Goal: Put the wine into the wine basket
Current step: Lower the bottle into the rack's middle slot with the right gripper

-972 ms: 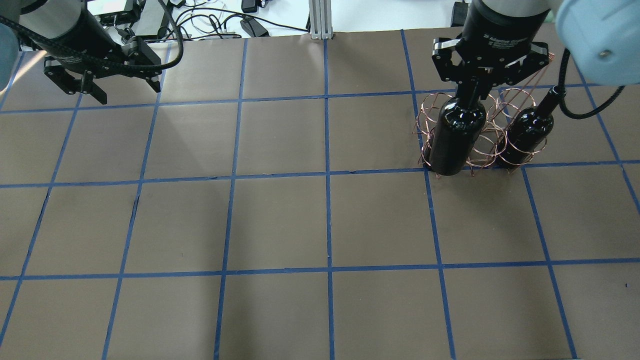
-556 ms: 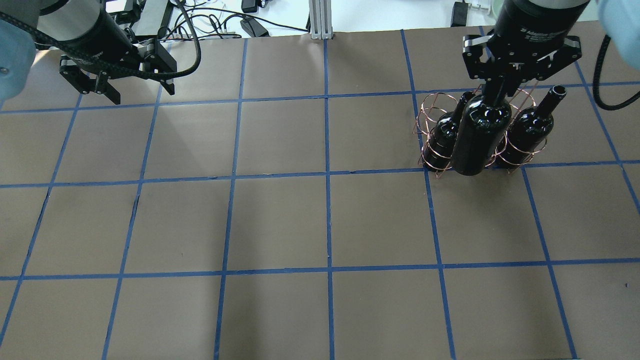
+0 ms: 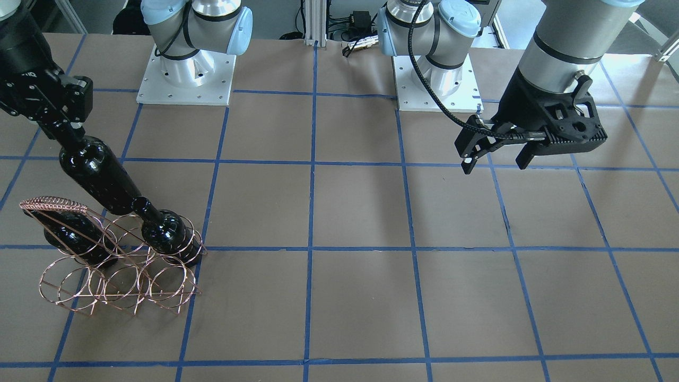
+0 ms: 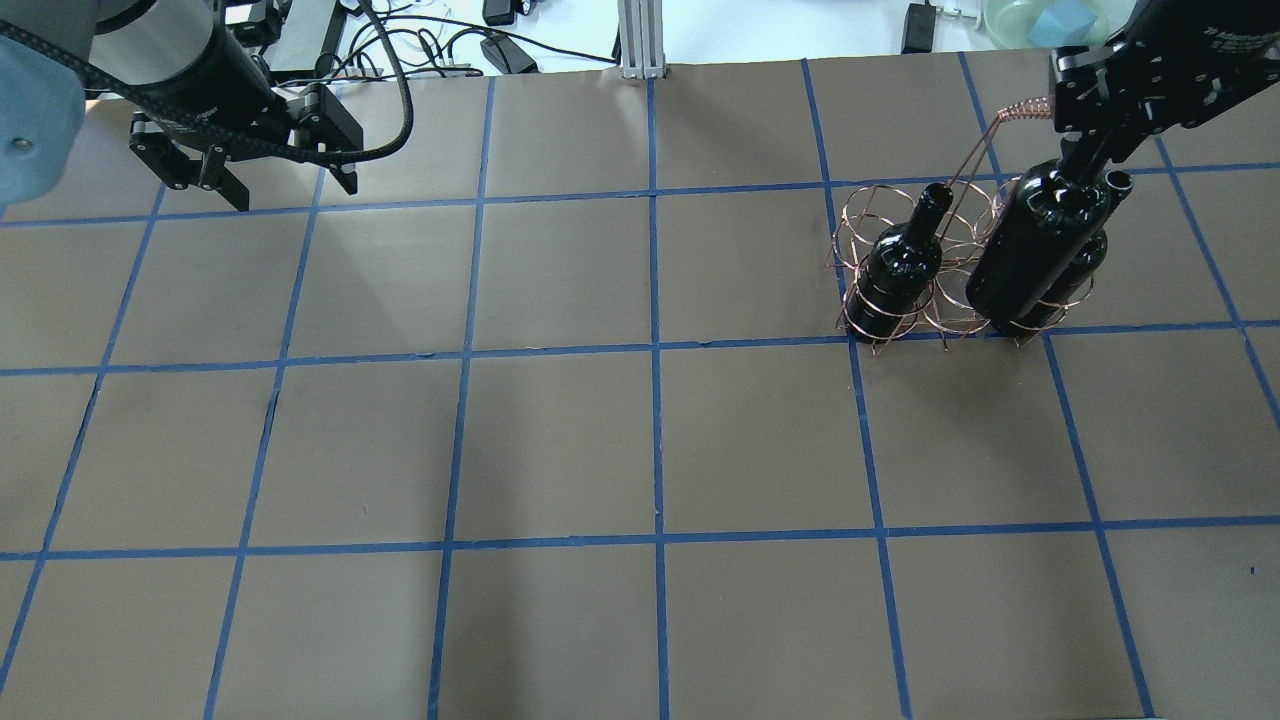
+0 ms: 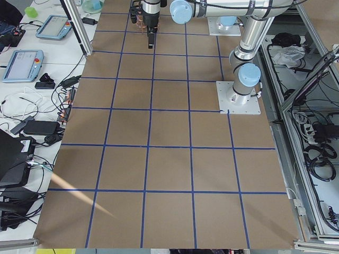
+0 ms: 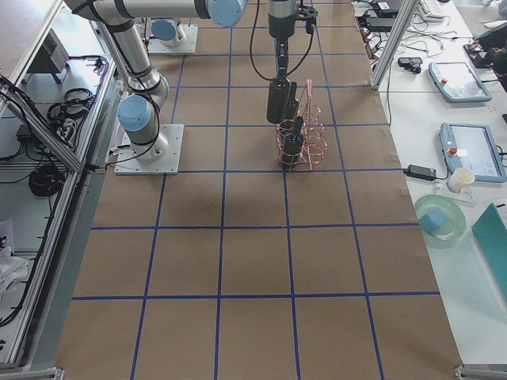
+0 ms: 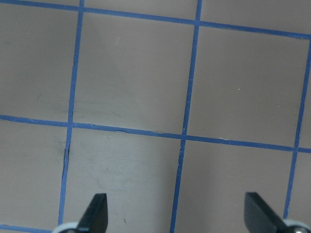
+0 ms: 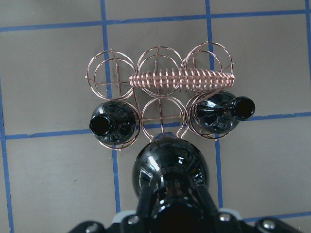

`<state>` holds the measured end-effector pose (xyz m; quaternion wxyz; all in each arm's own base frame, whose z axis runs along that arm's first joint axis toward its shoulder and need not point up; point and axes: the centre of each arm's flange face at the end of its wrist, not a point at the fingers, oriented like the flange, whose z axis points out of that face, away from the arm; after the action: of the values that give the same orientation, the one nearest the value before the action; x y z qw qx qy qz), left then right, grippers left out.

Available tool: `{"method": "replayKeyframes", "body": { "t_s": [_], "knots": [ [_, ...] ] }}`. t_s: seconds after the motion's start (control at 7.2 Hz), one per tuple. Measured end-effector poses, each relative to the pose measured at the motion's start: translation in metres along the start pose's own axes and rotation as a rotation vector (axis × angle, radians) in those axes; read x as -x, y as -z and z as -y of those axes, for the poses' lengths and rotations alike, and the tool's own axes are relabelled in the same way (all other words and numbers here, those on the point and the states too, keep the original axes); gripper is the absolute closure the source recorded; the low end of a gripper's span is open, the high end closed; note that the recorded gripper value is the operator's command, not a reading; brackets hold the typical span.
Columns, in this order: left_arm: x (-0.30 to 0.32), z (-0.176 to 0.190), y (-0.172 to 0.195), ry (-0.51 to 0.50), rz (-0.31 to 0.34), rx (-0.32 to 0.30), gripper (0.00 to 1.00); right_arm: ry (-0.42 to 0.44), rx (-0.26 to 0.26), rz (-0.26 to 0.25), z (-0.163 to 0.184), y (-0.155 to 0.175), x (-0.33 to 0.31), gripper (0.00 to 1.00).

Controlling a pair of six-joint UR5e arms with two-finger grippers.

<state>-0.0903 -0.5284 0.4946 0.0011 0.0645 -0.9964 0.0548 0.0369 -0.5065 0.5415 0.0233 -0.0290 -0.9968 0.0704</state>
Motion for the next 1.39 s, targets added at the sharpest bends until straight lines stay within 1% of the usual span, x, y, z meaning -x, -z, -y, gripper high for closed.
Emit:
{"method": "replayKeyframes", "body": {
  "t_s": [0.14, 0.42, 0.97, 1.39],
  "knots": [
    [0.0, 0.0, 0.0, -0.001, 0.0, 0.001, 0.0, 0.011, -0.015, 0.001, 0.005, -0.003, -0.001, 1.0],
    [0.0, 0.0, -0.001, -0.001, 0.0, 0.002, 0.0, 0.046, -0.015, 0.004, 0.014, -0.015, -0.002, 1.0],
    [0.0, 0.0, -0.001, 0.0, 0.001, 0.002, 0.0, 0.081, -0.031, 0.013, 0.026, -0.034, -0.002, 1.0],
    [0.001, 0.0, -0.001, 0.0, 0.001, 0.002, 0.0, 0.1, -0.027, 0.023, 0.03, -0.046, -0.002, 1.0]
  ]
}}
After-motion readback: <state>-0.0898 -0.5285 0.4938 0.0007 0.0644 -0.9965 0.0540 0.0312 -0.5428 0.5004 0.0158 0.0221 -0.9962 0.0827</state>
